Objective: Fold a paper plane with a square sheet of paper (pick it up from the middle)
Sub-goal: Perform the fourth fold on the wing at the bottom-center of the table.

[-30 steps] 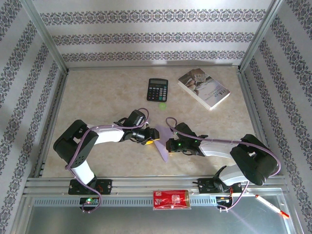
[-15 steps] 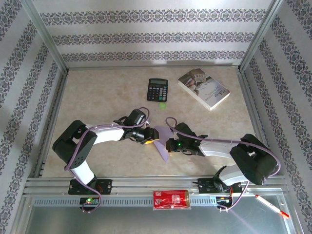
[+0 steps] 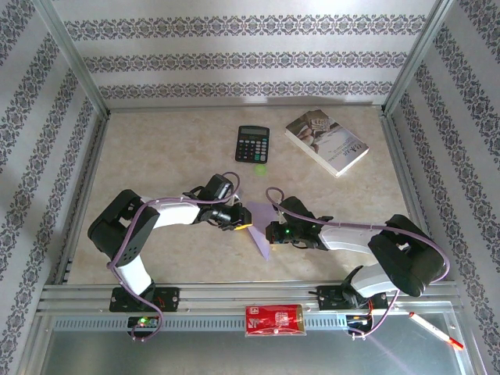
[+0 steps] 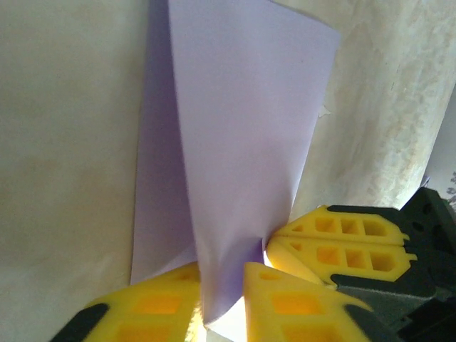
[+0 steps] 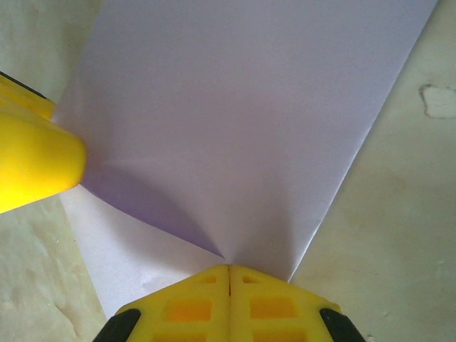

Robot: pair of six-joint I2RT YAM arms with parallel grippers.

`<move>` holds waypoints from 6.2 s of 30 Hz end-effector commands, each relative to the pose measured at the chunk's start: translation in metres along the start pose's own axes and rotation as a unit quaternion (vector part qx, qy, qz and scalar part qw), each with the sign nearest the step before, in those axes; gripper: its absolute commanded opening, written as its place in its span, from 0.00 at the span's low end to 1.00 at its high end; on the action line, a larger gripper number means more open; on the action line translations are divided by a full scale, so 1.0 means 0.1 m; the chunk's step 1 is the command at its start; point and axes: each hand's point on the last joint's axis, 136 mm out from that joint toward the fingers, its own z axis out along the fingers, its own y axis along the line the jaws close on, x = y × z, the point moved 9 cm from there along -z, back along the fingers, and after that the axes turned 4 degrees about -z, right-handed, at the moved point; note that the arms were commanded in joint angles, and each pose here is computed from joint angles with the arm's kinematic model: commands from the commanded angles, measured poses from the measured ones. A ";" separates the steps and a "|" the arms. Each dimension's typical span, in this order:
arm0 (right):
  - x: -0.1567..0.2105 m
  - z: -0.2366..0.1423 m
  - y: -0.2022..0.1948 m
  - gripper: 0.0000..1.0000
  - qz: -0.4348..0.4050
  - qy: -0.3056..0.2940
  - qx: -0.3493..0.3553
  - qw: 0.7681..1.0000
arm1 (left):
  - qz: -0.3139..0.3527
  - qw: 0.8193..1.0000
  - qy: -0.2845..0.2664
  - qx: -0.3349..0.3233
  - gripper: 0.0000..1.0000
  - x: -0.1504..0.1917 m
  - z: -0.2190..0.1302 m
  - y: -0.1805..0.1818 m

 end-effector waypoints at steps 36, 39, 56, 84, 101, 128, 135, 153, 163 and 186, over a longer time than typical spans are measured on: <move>0.33 0.07 1.05 0.46 -0.201 -0.083 0.203 0.955 | -0.199 0.978 -0.058 -0.025 0.00 0.16 -0.39 -0.01; 0.34 0.13 1.09 0.44 -0.207 -0.083 0.214 0.951 | -0.200 0.978 -0.059 -0.023 0.00 0.16 -0.40 -0.02; 0.38 0.24 1.04 0.36 -0.212 -0.073 0.300 0.927 | -0.206 0.977 -0.052 -0.027 0.00 0.17 -0.39 -0.01; 0.36 0.22 1.00 0.16 -0.208 -0.077 0.298 0.928 | -0.199 0.979 -0.044 -0.032 0.00 0.17 -0.34 0.04; 0.45 0.11 0.78 0.10 -0.173 -0.081 0.123 0.974 | -0.114 0.987 -0.112 0.003 0.32 0.18 -0.76 -0.12; 0.66 0.15 0.11 0.17 0.008 -0.058 0.011 0.998 | -0.046 0.998 -0.003 0.053 0.12 0.14 0.00 -0.34; 0.66 0.17 0.07 0.18 0.016 -0.056 0.013 0.998 | -0.044 0.998 0.011 0.045 0.11 0.10 0.11 -0.33; 0.67 0.09 0.01 0.25 0.034 -0.063 0.031 0.997 | -0.037 0.998 0.030 0.029 0.11 0.05 0.27 -0.26; 0.67 0.02 0.00 0.27 0.041 -0.071 0.028 0.996 | -0.037 0.998 0.033 0.026 0.11 0.02 0.33 -0.22; 0.75 -0.02 -0.11 0.23 0.065 -0.062 0.038 0.995 | -0.036 0.998 0.038 0.026 0.11 0.02 0.37 -0.19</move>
